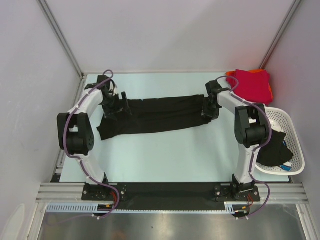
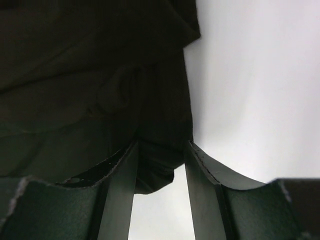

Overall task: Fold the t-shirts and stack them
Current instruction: Fold the other side of the tshirt into a rectangle, then rotate the tshirt 90 degrees

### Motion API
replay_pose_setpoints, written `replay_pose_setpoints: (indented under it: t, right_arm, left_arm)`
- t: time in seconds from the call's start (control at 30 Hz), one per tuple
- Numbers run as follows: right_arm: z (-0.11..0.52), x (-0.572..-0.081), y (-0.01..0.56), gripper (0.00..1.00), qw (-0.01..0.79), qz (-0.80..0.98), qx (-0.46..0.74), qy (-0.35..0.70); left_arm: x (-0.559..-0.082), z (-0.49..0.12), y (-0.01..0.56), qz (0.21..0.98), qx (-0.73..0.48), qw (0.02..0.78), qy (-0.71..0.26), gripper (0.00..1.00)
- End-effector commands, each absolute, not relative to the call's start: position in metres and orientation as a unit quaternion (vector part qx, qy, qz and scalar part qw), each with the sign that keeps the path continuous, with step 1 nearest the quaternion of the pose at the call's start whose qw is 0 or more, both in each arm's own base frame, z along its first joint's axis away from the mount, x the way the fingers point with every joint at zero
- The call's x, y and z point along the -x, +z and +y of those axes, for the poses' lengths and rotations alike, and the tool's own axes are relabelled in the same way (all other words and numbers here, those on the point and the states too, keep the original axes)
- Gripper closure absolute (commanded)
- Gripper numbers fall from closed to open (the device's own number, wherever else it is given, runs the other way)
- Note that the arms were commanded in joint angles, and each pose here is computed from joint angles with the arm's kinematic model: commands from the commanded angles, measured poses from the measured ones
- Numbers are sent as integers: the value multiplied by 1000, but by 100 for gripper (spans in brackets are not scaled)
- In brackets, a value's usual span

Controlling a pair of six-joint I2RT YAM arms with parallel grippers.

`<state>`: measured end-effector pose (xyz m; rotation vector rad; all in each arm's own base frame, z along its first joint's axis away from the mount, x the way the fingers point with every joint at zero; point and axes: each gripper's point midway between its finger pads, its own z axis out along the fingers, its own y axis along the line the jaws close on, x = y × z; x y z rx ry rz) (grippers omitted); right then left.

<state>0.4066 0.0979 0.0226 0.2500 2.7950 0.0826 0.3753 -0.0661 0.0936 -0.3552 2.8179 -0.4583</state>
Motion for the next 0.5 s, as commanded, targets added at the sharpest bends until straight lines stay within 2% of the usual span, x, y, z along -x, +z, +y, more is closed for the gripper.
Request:
replay_pose_setpoints:
  t: [0.0,0.07,0.1,0.17,0.33,0.47]
  right_arm:
    - [115,-423,32,57,182,979,-74,49]
    - [117,-423,28,67,177,980,-70,50]
    - [119,-423,29,85,177,981,-66,50]
    - [118,-425,31,100,179,981,-67,39]
    - [113,-426,44,100,178,983,-48,-2]
    - [90,-416,51,100,167,982,-54,-63]
  left_arm:
    - [-377,-81,91,975,92,127,-159,7]
    - [-378,-81,89,976,91,123,-154,7]
    - [-376,-81,83,978,92,114,-149,7]
    - [-377,-75,76,983,92,107,-117,7]
    - [-365,-64,50,989,118,49,-67,8]
    - [-365,-61,45,989,134,42,-54,7]
